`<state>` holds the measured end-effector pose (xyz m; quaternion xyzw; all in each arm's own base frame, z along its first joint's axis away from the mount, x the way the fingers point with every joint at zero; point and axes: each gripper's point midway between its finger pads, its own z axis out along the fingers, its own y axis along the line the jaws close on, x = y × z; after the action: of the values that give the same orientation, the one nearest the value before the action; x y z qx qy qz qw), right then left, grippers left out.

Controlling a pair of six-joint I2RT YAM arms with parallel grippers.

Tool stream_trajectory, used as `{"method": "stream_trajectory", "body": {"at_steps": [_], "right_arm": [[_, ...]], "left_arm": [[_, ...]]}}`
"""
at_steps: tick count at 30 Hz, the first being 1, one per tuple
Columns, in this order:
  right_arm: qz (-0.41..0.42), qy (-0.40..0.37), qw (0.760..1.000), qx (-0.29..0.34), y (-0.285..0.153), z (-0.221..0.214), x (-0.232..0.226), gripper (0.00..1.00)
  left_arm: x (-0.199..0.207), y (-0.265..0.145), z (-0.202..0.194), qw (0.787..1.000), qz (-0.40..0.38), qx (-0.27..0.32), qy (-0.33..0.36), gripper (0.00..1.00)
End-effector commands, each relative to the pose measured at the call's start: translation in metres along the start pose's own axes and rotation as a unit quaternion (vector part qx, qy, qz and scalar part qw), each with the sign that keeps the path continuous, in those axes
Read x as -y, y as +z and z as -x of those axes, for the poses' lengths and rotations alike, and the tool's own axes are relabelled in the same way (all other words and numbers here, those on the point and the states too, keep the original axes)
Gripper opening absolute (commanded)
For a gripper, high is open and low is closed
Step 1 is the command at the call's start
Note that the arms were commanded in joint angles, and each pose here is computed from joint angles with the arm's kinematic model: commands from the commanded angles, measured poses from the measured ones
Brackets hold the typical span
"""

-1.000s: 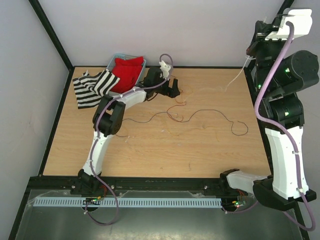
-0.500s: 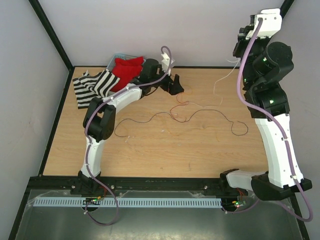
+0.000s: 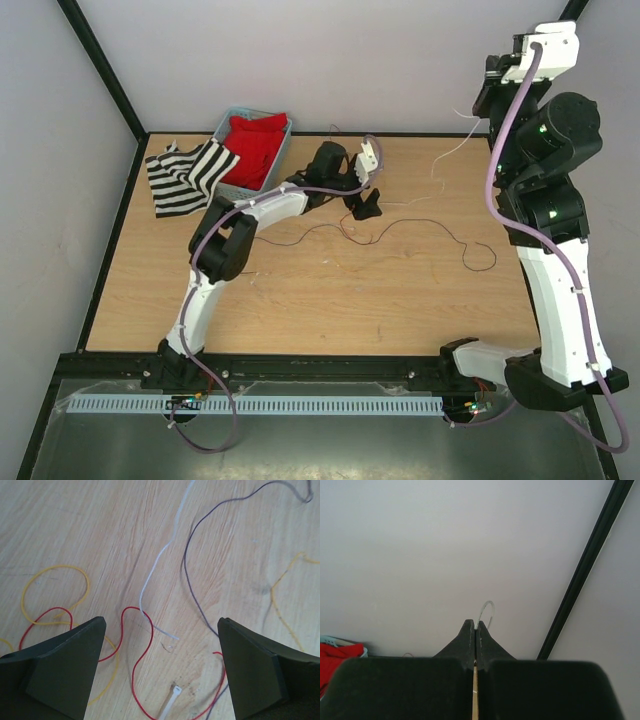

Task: Zip-tie the wires
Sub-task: Untie the cable at the center of the board.

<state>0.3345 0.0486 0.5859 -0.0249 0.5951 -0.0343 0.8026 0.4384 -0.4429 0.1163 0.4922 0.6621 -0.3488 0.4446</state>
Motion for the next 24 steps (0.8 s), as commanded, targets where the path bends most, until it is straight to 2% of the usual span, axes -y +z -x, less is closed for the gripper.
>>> {"method": "stream_trajectory", "body": {"at_steps": [1, 10, 14, 17, 21, 24], "right_arm": [[0.007, 0.013, 1.000, 0.024, -0.008, 0.014, 0.002, 0.00], [0.016, 0.015, 0.999, 0.026, -0.012, 0.015, -0.001, 0.00], [0.018, 0.018, 0.999, 0.028, -0.017, 0.015, 0.000, 0.00], [0.019, 0.019, 0.999, 0.030, -0.020, 0.017, 0.001, 0.00], [0.019, 0.022, 0.999, 0.034, -0.022, 0.021, 0.002, 0.00], [0.020, 0.022, 0.999, 0.034, -0.022, 0.020, 0.001, 0.00]], "left_arm": [[-0.012, 0.017, -0.005, 0.999, 0.016, -0.004, 0.036, 0.95], [-0.026, 0.045, -0.027, 0.998, 0.047, -0.025, 0.024, 0.95], [-0.023, 0.056, -0.031, 0.999, 0.039, -0.025, 0.025, 0.92], [-0.020, 0.062, -0.032, 0.998, 0.032, -0.032, 0.034, 0.85], [-0.014, 0.067, -0.033, 0.998, 0.016, -0.045, 0.042, 0.69], [-0.010, 0.068, -0.036, 0.997, 0.008, -0.063, 0.048, 0.66]]}}
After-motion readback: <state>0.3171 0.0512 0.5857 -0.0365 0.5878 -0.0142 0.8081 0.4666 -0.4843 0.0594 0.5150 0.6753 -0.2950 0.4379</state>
